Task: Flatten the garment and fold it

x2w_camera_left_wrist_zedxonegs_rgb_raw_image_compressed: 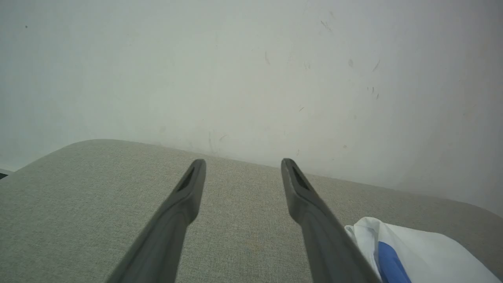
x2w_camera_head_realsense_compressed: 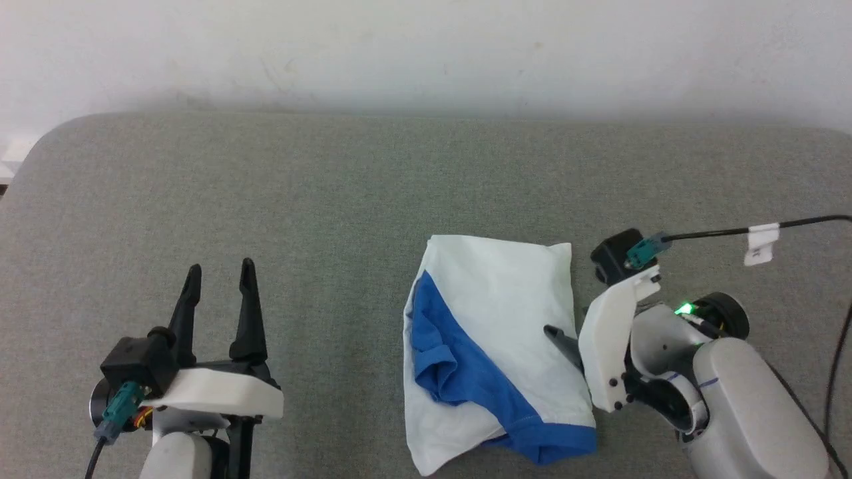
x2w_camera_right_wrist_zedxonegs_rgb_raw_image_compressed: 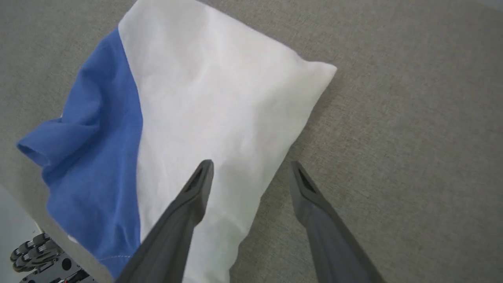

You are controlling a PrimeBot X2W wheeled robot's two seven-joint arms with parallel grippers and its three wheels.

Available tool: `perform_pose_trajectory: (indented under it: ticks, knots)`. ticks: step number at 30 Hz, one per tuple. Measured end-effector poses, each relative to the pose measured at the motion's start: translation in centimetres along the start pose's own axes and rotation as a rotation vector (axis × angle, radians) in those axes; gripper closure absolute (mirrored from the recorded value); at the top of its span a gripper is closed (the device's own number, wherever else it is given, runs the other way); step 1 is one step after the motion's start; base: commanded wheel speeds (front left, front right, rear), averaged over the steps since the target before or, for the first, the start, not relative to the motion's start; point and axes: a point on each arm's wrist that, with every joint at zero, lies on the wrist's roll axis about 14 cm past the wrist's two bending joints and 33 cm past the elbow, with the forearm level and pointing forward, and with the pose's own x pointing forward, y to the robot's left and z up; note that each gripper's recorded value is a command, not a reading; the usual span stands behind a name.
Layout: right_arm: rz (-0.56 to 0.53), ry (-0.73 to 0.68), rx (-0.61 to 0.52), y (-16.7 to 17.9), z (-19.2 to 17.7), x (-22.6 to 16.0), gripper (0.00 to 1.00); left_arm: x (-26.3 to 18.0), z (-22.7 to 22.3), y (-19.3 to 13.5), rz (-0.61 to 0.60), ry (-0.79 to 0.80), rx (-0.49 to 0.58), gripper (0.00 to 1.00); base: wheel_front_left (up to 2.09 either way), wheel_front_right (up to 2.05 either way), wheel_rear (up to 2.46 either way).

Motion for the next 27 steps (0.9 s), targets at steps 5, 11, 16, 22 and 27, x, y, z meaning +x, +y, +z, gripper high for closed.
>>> perform_pose_trajectory:
  ticks: [5, 11, 16, 22, 27]
  knots:
    - [0.016, 0.085, -0.003, 1.2, -2.4, 1.4, 0.0, 0.0, -0.7, 0.1, 0.003, 0.019, 0.0, 0.0, 0.0, 0.0, 0.0]
    - [0.008, 0.199, -0.009, 1.4, -5.6, 3.2, 0.0, -0.3, -1.1, 0.9, 0.027, 0.034, 0.007, 0.0, 0.0, 0.0, 0.0]
    - [0.009, 0.22, -0.014, 1.5, -6.2, 4.0, 0.0, -0.4, -1.3, 1.2, 0.036, 0.042, 0.01, 0.0, 0.0, 0.0, 0.0]
    - [0.022, 0.188, -0.053, 1.8, -5.5, 4.2, 1.0, -0.1, -1.4, 0.8, 0.022, 0.041, 0.006, 0.0, 0.0, 0.0, 0.0]
    - [0.031, 0.162, -0.121, 1.4, -5.0, 3.0, 1.0, 0.8, -1.6, -0.5, -0.014, 0.038, -0.001, 0.0, 0.0, 0.0, 0.0]
